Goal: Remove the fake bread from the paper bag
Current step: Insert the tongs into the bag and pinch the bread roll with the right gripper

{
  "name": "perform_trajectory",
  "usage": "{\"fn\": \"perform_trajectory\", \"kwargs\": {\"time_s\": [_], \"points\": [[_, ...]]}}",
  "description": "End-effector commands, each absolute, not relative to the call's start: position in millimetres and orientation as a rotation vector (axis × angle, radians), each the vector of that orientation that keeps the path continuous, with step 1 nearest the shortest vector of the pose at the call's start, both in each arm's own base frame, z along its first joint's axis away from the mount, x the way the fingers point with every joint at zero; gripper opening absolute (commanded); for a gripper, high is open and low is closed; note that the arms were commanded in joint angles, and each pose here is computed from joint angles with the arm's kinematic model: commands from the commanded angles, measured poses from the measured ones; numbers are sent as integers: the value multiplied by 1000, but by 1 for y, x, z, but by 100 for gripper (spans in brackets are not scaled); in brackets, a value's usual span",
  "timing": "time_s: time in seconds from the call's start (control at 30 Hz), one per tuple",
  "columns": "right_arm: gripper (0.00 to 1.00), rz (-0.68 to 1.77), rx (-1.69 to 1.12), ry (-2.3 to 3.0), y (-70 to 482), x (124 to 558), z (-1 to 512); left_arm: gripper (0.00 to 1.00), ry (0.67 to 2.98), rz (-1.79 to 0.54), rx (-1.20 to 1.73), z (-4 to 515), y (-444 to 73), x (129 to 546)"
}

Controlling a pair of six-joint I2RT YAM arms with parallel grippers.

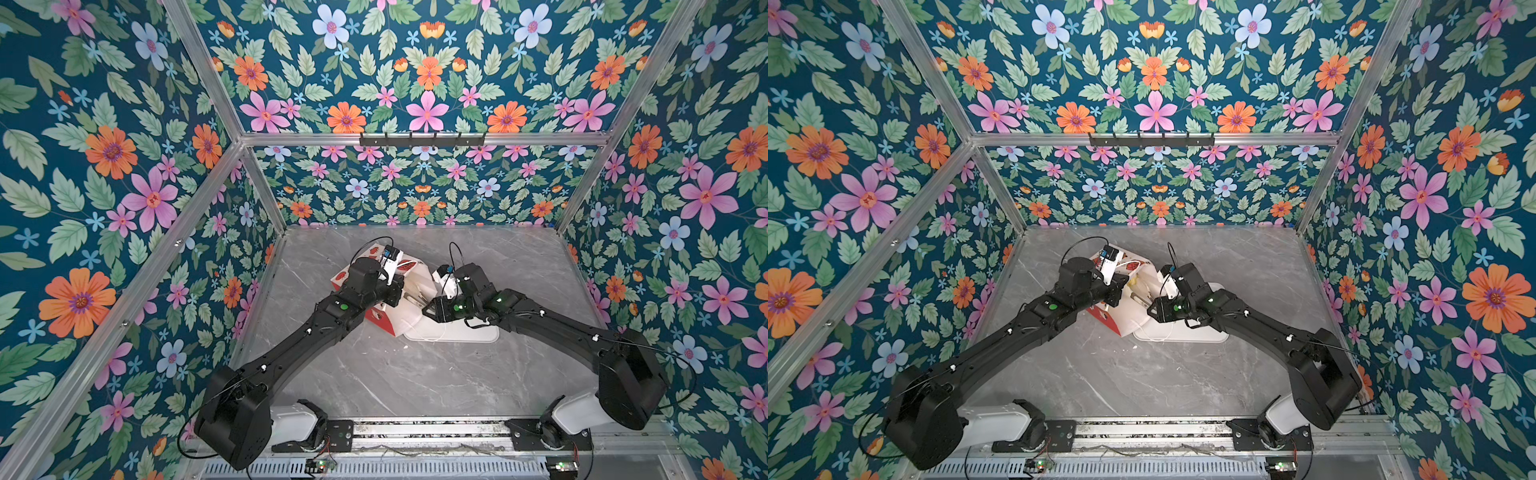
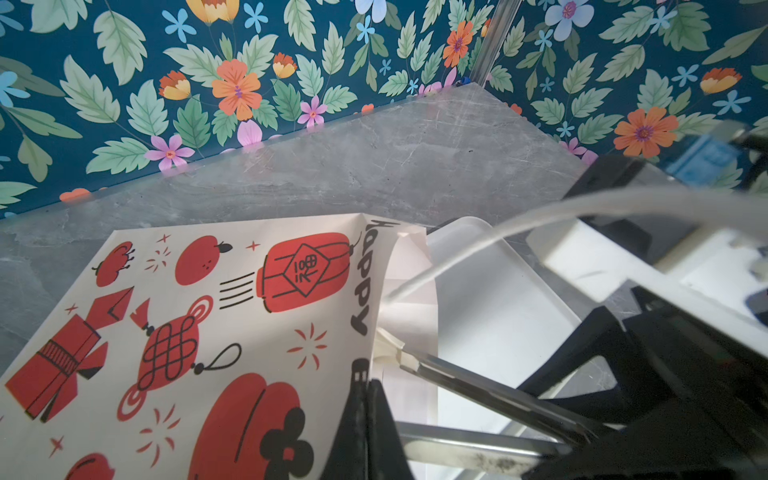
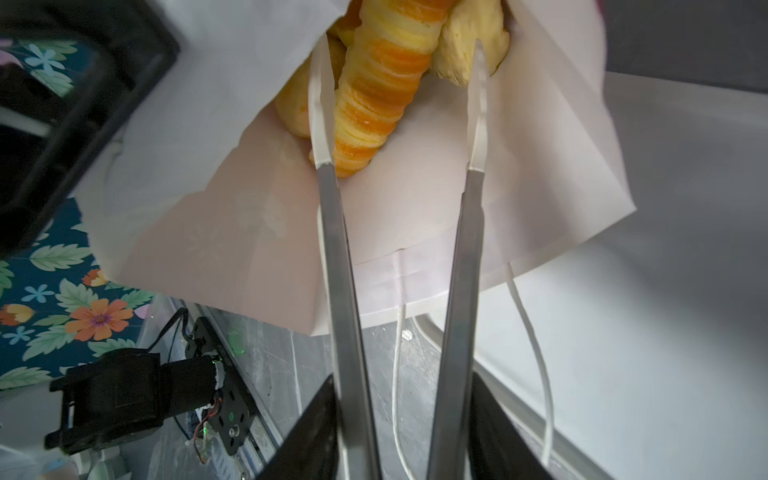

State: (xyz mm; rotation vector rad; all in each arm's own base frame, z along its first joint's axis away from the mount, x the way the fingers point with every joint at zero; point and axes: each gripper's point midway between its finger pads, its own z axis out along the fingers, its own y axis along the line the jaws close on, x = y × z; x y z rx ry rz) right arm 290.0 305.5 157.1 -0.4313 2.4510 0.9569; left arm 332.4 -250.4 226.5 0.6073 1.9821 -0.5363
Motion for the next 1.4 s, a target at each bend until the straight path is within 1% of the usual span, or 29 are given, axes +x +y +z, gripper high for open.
{"fn": "perform_trajectory", "kwargs": {"time_s": [0.0, 0.37, 0.63, 0.67, 0.7, 0.83, 0.9, 1.03, 1.13, 1.37], "points": [[46, 1050, -415, 2375, 317, 298, 173, 0, 1938, -552, 600, 238, -254, 335], [45, 1178, -411, 2398, 335, 298, 161, 0, 1932, -561, 598, 239, -255, 335], [45, 1212, -403, 2404, 345, 307, 155, 0, 1921, -576, 603, 240, -257, 334], [44, 1215, -404, 2395, 346, 308, 158, 0, 1919, -580, 604, 241, -258, 333], [42, 1206, -394, 2429, 348, 311, 144, 0, 1920, -581, 604, 240, -258, 333], [31, 1210, -381, 2432, 350, 315, 141, 0, 1920, -577, 599, 240, -257, 333], [29, 1206, -378, 2438, 349, 315, 140, 0, 1922, -570, 595, 238, -256, 334], [28, 1196, -357, 2456, 342, 307, 141, 0, 1926, -552, 585, 235, -254, 336], [28, 1182, -345, 2461, 332, 297, 152, 0, 1929, -536, 571, 234, -252, 339], [28, 1133, -327, 2588, 310, 270, 150, 0, 1915, -524, 520, 235, -252, 350]]}}
